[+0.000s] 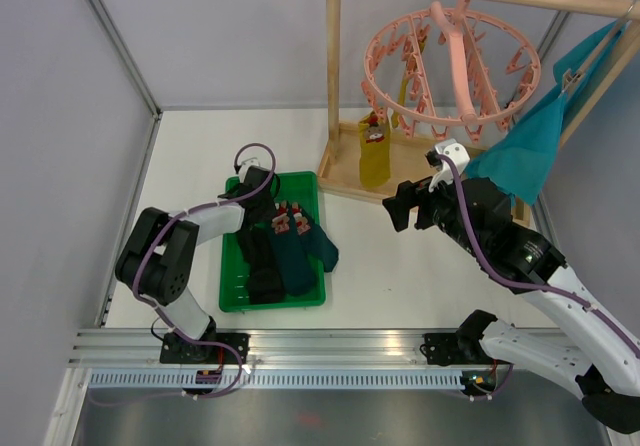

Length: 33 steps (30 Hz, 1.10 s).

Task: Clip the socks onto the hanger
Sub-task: Pick up the sock from the bin.

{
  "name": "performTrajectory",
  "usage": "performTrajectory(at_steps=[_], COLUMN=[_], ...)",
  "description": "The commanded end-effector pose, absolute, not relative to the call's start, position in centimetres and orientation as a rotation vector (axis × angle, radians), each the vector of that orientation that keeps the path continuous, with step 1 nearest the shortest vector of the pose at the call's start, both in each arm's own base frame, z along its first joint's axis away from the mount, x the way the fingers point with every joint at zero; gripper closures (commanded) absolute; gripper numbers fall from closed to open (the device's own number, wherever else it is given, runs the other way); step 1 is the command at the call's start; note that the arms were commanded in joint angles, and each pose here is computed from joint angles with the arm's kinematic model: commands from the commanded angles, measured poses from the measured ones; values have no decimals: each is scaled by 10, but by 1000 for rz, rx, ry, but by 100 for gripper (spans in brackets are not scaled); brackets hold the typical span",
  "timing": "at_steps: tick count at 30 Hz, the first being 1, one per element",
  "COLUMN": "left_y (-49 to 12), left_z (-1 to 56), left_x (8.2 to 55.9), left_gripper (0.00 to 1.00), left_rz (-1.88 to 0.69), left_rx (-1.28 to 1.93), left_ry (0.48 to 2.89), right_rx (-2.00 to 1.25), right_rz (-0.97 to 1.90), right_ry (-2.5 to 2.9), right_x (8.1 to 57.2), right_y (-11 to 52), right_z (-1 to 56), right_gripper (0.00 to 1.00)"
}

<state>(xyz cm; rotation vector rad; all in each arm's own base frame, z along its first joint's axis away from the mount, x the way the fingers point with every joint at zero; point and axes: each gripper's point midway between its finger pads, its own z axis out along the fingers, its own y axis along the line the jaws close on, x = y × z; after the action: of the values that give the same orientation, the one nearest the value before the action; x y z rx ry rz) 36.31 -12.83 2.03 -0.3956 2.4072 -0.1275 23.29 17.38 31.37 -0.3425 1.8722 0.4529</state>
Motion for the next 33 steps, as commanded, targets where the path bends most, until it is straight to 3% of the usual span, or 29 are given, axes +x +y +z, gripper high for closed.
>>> performTrajectory(at_steps=[1,8,14,20,27,33], left_y=[-131,-148,-164,-191,-209,-223], left_z=[12,89,219,313,352,365], left_x=[356,368,361,317,260,238], left_gripper=[96,98,98,98,98,98], left_rz=[-143,-316,-520,-673,-750,-781], left_rx=[-378,-223,21,372,620,694], left_ry=[2463,2285,1869,1483,1065,926], right_rx=[-326,-321,-299,-251,-180,-118], right_rz=[453,449,448,436,441,429], right_ry=[1846,1843,1821,1794,1743,1708], right_x=[232,233,237,242,244,245], right_y=[169,169,169,165,158,149], right_z=[322,325,338,357,388,405], right_gripper=[12,12,12,12,11,10])
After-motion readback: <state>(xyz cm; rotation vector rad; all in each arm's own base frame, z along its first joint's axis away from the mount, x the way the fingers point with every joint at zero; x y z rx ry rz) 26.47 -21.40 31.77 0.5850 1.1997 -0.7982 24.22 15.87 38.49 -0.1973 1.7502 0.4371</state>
